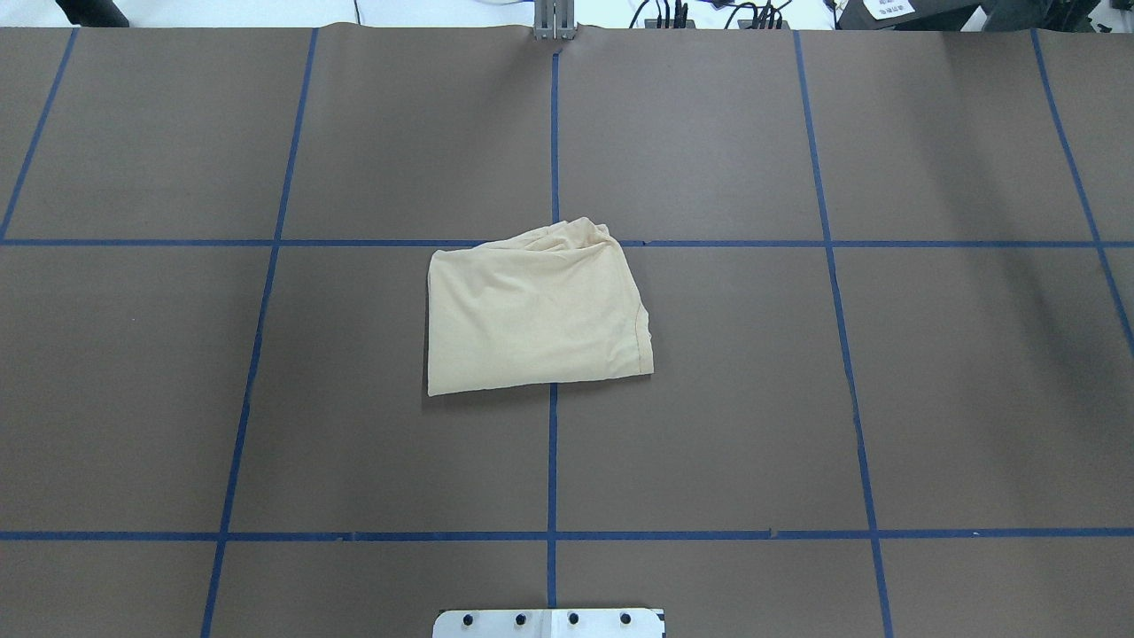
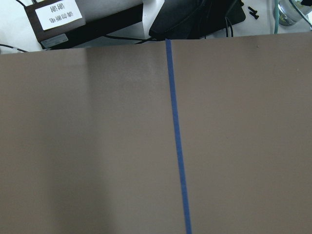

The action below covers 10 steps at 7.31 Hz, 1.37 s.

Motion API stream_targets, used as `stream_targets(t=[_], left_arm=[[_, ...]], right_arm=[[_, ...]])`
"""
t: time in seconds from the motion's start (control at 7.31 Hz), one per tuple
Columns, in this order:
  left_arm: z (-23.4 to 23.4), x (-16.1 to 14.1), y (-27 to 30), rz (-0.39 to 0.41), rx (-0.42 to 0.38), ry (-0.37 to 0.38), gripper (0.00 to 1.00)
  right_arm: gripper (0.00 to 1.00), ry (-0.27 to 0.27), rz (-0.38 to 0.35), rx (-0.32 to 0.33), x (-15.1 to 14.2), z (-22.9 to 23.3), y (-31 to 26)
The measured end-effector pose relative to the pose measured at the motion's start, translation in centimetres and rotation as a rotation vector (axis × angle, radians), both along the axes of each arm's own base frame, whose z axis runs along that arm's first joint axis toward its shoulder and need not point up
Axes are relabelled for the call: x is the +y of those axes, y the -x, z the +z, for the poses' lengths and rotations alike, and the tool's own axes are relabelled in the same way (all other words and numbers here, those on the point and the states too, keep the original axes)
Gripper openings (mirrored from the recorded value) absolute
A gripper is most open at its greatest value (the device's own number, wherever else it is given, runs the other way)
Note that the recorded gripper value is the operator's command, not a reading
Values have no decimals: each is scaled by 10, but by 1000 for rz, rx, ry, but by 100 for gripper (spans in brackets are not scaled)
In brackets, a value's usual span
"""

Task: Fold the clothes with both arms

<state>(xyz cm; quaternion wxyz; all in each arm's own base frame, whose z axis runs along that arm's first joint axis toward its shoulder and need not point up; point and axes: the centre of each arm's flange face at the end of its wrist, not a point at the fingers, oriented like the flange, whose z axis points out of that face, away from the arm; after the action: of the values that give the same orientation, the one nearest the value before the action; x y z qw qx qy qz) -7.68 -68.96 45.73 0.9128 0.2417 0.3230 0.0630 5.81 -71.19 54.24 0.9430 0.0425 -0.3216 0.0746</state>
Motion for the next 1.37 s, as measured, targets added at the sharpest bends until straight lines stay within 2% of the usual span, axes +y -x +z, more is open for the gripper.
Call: stream_targets(t=[0.27, 0.41, 0.82, 1.1, 1.37], left_arm=[[-8, 25, 19, 13, -10, 20, 100], [-4, 39, 16, 19, -1, 24, 100], [15, 72, 8, 45, 41, 20, 100], [16, 88, 0, 54, 48, 2, 100], [8, 91, -26, 82, 30, -17, 100]], right_arm=[[100, 5, -59, -60, 17, 16, -29], [100, 3, -88, -75, 20, 17, -20], [100, -47, -221, -100, 43, 14, 44], [100, -79, -251, -157, 85, 15, 57], [100, -89, -272, -179, 121, 19, 65]])
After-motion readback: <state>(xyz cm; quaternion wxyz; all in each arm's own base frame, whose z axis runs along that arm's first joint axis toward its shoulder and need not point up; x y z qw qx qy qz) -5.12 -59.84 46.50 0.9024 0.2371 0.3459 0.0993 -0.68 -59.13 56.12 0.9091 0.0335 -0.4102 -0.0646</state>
